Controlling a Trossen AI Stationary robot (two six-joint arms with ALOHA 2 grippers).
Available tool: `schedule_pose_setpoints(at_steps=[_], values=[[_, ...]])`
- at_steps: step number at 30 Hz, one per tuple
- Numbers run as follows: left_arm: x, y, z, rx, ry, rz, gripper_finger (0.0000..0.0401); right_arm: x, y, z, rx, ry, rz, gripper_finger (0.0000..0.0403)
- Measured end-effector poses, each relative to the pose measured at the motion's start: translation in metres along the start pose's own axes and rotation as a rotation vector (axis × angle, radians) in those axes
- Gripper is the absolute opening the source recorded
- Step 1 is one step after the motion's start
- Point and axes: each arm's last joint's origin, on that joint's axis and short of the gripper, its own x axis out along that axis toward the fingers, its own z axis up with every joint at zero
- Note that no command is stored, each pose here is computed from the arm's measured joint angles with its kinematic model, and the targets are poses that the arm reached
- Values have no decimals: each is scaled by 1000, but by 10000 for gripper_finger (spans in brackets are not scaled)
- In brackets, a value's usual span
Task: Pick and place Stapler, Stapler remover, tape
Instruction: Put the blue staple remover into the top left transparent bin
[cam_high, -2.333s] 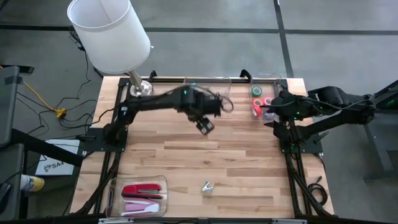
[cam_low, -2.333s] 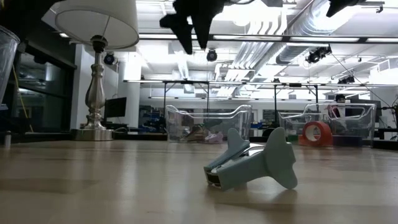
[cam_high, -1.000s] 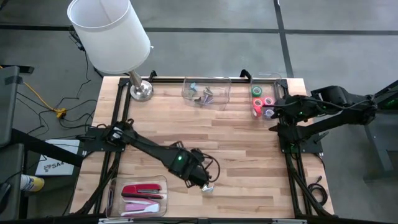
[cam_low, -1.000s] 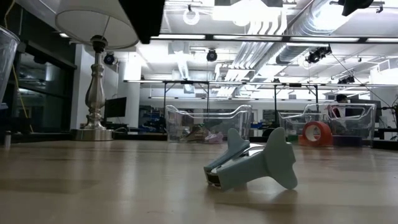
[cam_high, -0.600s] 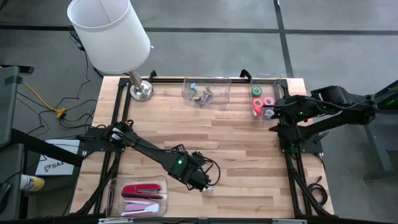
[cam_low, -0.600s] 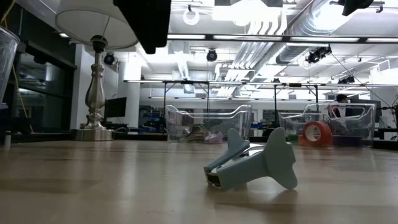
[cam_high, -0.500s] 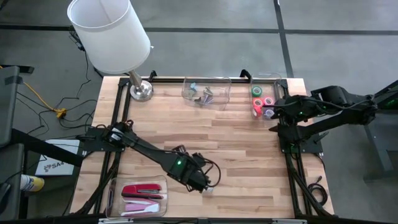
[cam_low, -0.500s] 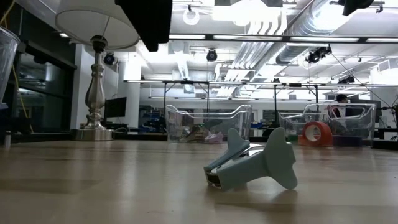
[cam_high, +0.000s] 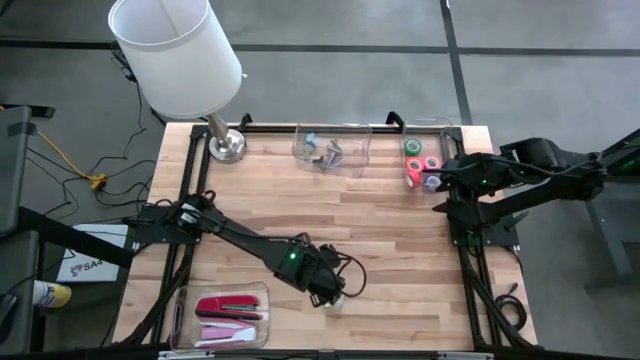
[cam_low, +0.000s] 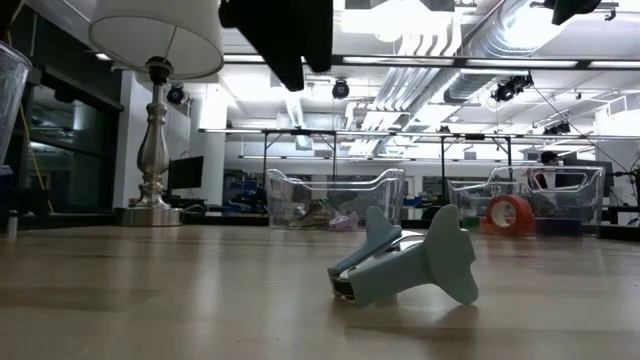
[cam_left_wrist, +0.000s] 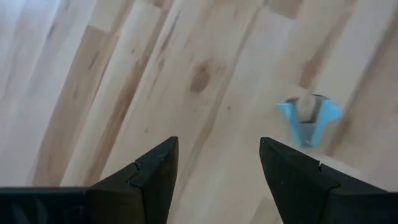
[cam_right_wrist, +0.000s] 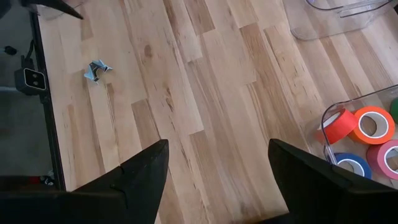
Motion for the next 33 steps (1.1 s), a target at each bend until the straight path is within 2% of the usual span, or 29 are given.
schedule_pose_setpoints(at_steps=[2, 5, 11, 13, 19, 23, 25, 31, 33], values=[[4, 4, 2, -3, 2, 3, 220, 0, 0, 0, 0, 0, 0, 267], [14, 7, 6, -4, -4, -54, 220, 0, 0, 0, 0, 0, 0, 267], [34, 19, 0, -14, 13, -80, 220, 0, 0, 0, 0, 2, 0, 267], [36, 21, 0, -41, -27, -127, 220, 0, 0, -1, 0, 6, -2, 267], [35, 45, -25, -143, -57, -144, 220, -1, -1, -2, -1, 6, -4, 267], [29, 53, -39, -201, -135, -217, 220, -2, -2, -3, -1, 1, -11, 267], [25, 51, -44, -208, -182, -277, 220, -3, -2, -3, 0, -2, -13, 267], [25, 44, -69, -196, -159, -267, 220, -3, -3, -4, 2, 0, -15, 267], [22, 37, -72, -204, -170, -294, 220, -3, -3, -4, 5, 3, -16, 267]])
